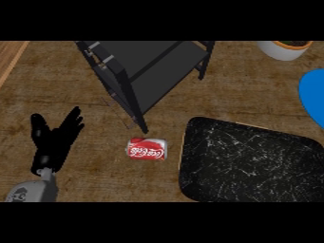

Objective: Pick the lemon from the tray and place it in the tiered shelf

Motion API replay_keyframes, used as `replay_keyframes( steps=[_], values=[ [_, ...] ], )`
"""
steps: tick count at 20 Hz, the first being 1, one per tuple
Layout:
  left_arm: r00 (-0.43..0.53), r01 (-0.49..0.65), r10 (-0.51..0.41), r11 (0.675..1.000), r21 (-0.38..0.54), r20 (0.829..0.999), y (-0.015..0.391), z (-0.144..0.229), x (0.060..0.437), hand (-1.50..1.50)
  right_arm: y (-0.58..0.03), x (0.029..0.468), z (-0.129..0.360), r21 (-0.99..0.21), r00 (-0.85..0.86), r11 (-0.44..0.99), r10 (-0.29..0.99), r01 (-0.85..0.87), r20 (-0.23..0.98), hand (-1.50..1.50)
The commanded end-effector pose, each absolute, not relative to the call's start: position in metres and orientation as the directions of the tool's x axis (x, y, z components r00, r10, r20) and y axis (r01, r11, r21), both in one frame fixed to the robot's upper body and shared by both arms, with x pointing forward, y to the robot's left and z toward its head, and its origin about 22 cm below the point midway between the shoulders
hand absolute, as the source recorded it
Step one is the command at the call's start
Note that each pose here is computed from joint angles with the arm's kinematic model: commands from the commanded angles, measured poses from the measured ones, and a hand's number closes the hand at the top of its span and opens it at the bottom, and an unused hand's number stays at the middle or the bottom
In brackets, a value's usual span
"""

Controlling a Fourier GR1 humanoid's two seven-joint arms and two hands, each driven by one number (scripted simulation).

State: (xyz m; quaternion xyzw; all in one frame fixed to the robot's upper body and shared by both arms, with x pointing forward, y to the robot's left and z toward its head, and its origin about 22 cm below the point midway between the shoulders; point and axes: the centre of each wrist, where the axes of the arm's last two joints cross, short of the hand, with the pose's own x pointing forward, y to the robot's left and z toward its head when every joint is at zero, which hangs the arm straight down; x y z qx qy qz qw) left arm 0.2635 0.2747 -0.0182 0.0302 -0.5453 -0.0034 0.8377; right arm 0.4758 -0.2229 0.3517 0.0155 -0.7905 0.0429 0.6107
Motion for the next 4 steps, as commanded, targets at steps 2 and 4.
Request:
replay_keyframes(
  steps=[2,4],
  values=[
    [0.411,-0.028,-0.035,0.998,0.051,0.911,0.275,-0.011,0.274,0.00,-0.279,0.468,0.357,-0.038,-0.260,0.996,0.015,-0.084,0.965,-1.50],
    [0.408,-0.001,-0.027,1.000,0.030,0.912,0.266,-0.015,0.271,0.00,-0.298,0.467,0.339,-0.034,-0.253,0.993,0.004,-0.112,0.967,-1.50]
  ],
)
